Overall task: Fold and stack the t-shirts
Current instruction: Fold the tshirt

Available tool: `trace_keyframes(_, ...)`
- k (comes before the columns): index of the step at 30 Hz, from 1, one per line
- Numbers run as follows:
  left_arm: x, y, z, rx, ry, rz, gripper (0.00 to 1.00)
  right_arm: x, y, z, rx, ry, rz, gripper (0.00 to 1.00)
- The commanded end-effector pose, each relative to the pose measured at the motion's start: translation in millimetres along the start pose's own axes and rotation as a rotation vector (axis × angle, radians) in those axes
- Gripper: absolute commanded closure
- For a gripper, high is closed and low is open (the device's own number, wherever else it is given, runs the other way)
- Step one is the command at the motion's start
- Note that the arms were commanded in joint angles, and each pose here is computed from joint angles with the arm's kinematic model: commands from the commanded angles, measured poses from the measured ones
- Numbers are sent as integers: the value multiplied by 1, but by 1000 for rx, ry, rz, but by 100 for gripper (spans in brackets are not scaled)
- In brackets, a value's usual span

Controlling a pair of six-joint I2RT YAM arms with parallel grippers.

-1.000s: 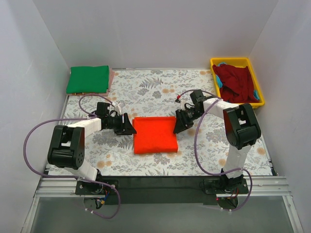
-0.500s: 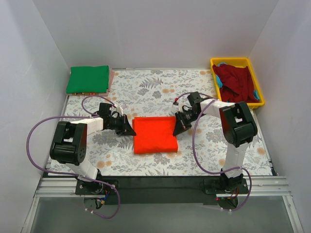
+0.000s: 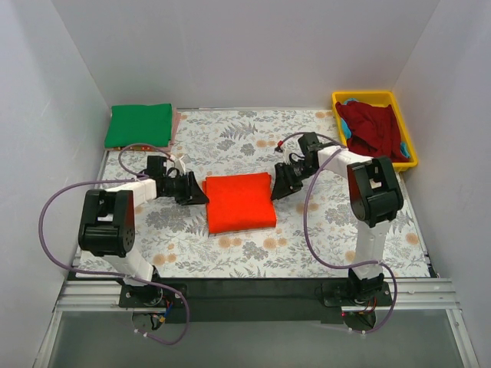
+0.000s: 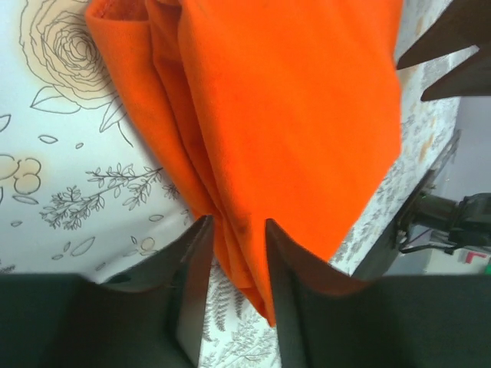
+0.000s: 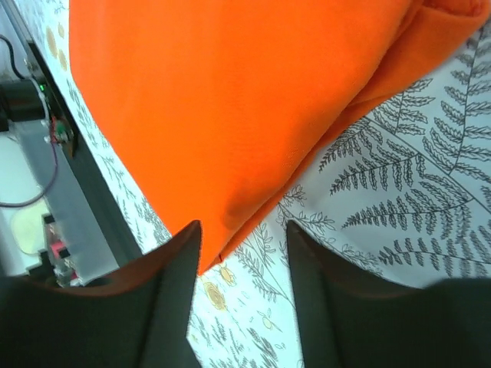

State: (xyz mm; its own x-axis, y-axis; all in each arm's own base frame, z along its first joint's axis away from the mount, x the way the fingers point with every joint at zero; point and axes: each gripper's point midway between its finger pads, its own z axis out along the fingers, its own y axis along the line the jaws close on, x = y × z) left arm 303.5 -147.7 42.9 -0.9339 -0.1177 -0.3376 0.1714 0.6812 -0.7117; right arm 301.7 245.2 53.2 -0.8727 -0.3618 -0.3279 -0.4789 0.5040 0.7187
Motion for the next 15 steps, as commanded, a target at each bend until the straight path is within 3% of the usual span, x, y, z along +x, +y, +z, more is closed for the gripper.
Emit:
trace_keyframes(1, -25, -31, -26, 81, -100, 106, 65, -25, 18, -21, -13, -49, -112, 43)
trace_keyframes(3, -27, -47, -43, 94, -149, 173, 62, -37, 40, -39, -17, -91, -180, 40)
trace_keyframes(7, -10, -89, -62, 221, -141, 191, 59, -33, 88, -45, -144, -112, -214, 51)
trace_keyframes(11, 30, -116, -40, 302, -8, 137, 62, 0, 118, -14, -296, -23, -172, 58)
trace_keyframes(15, 61, -111, -11, 321, 147, 19, 67, 48, 123, 25, -395, 116, -81, 63)
